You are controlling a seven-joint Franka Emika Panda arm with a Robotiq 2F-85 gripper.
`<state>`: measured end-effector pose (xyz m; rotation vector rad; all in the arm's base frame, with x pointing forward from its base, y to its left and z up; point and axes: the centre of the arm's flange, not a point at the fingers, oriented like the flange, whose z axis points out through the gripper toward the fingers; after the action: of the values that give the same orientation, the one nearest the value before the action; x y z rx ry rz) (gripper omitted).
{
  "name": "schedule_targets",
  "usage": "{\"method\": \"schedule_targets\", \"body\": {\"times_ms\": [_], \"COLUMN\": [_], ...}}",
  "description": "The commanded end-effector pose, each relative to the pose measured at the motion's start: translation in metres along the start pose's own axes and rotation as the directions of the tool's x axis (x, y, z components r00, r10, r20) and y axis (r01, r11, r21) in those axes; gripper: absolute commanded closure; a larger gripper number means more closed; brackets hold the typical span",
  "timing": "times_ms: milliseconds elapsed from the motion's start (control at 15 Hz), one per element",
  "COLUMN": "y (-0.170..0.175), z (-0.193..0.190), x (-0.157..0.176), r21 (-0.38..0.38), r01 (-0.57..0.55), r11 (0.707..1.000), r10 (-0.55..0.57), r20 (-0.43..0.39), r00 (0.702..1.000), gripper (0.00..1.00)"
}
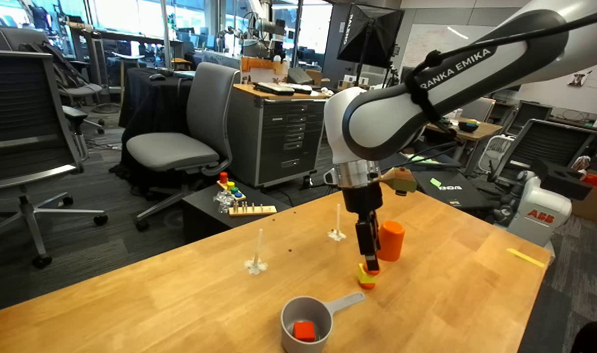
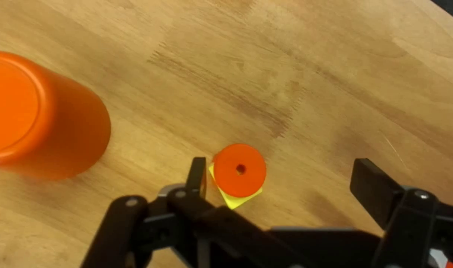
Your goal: Get the orange, yellow and green blocks from the table and put them in the gray pot
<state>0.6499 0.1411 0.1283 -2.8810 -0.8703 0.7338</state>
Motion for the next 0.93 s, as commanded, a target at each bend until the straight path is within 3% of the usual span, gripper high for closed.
{"method": "schedule_targets", "body": {"times_ms": [0, 733, 800, 867], "y": [0.003, 0.008, 0.009, 0.009], "z": [0.002, 0.015, 0.015, 0.015], "x": [-0.003, 0.011, 0.011, 0.011], "r21": [0.009, 0.022, 0.021, 0.021], "r01": [-0.016, -0.01, -0.011, -0.012], "r11": [1.0, 1.0, 1.0, 1.0], "r10": [0.017, 0.01, 0.011, 0.012], "r20": [-0.005, 0.015, 0.014, 0.013], "r00": [1.0, 1.0, 1.0, 1.0], "gripper": [0.0, 0.0, 0.25, 0.26]}}
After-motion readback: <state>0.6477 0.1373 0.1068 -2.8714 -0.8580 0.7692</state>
